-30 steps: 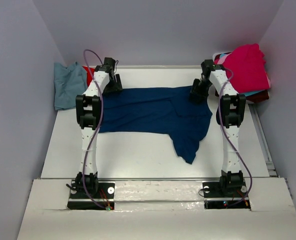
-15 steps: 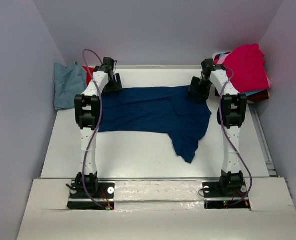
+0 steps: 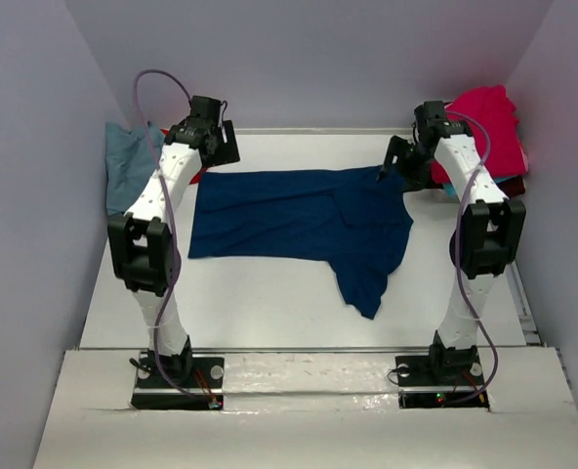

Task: Fold and stack the t-shirts
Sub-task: Fold the tshirt

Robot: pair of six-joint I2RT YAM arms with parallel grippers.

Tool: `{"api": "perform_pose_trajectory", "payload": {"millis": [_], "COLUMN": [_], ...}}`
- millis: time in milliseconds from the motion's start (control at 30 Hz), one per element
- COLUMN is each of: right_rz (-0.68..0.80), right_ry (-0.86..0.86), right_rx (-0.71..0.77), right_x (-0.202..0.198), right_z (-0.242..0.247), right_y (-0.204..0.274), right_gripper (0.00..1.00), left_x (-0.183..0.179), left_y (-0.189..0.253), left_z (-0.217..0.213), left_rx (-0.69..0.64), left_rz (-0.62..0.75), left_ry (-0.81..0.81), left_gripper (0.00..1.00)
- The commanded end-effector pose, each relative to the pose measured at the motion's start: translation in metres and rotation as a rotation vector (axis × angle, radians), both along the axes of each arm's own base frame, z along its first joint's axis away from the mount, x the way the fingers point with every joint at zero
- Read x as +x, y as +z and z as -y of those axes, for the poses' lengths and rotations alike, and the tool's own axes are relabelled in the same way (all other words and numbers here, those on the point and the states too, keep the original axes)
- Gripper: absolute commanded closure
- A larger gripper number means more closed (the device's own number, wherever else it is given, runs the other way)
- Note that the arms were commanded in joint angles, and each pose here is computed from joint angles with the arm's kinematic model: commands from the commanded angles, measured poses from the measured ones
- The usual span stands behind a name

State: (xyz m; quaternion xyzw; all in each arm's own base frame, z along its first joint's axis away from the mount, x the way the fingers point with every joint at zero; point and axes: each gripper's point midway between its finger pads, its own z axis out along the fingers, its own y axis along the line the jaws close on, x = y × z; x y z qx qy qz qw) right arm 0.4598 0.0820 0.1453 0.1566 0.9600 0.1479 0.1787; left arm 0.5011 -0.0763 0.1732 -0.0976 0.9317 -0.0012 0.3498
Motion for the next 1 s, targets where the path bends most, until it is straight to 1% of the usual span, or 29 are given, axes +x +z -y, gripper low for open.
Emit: {"api": "perform_pose_trajectory", "payload": {"millis": [0, 67, 100, 133, 167, 200, 233, 300, 333, 367, 433, 467, 667, 700, 833, 967], "right_rz": [-0.05, -0.084, -0.117, -0.137, -0.155, -0.204, -0.205, -0.23, -0.252, -0.257, -0.271, -0.276, -0.303, -0.325, -0.387, -0.428], "right_ry": [0.044, 0.079, 0.091, 0.101, 0.117, 0.122, 0.134, 0.136, 0.132, 0.129, 0.125, 0.121, 0.114, 0.122, 0.14, 0.145], "right_rx": [0.054, 0.052, 0.048, 0.055, 0.069, 0.088, 0.113, 0.103, 0.101, 0.103, 0.115, 0.117, 0.128, 0.153, 0.206, 0.219], "right_x": [-0.038, -0.056, -0.072, -0.082, -0.093, -0.112, -0.123, -0.14, -0.156, -0.163, -0.182, -0.188, -0.227, -0.239, -0.271, -0.3], "right_z": [-0.022, -0.034, -0.036, -0.04, -0.046, -0.048, -0.053, -0.053, -0.05, -0.049, -0.048, -0.047, -0.042, -0.045, -0.053, -0.055], "right_y": [0.0, -0.007, -0.016, -0.021, -0.024, -0.041, -0.038, -0.046, -0.051, -0.053, -0.054, -0.053, -0.052, -0.054, -0.066, -0.077], "right_gripper": [0.24, 0.25, 0.25, 0.26, 0.26, 0.26, 0.27, 0.27, 0.27, 0.27, 0.27, 0.27, 0.27, 0.27, 0.27, 0.27], "left_x": [-0.048, -0.066, -0.076, -0.095, -0.104, -0.113, -0.129, -0.14, -0.15, -0.151, -0.162, -0.164, -0.178, -0.181, -0.183, -0.182], "left_y": [0.007, -0.005, -0.003, -0.028, -0.033, -0.033, -0.05, -0.05, -0.059, -0.057, -0.068, -0.067, -0.077, -0.08, -0.082, -0.08], "left_z": [-0.008, -0.007, -0.007, -0.008, -0.01, -0.01, -0.008, -0.004, -0.004, -0.007, -0.009, -0.009, -0.014, -0.013, -0.012, -0.012], "left_rx": [-0.011, -0.032, -0.046, -0.046, -0.049, -0.058, -0.079, -0.113, -0.12, -0.13, -0.154, -0.159, -0.162, -0.168, -0.172, -0.171], "left_rz": [-0.01, -0.04, -0.035, -0.097, -0.114, -0.114, -0.162, -0.15, -0.174, -0.161, -0.192, -0.184, -0.202, -0.211, -0.216, -0.21], "left_ry": [0.06, 0.06, 0.063, 0.062, 0.069, 0.07, 0.064, 0.057, 0.061, 0.072, 0.077, 0.078, 0.087, 0.085, 0.082, 0.077], "left_gripper": [0.14, 0.14, 0.14, 0.14, 0.14, 0.14, 0.14, 0.14, 0.14, 0.13, 0.13, 0.13, 0.13, 0.13, 0.13, 0.13]}}
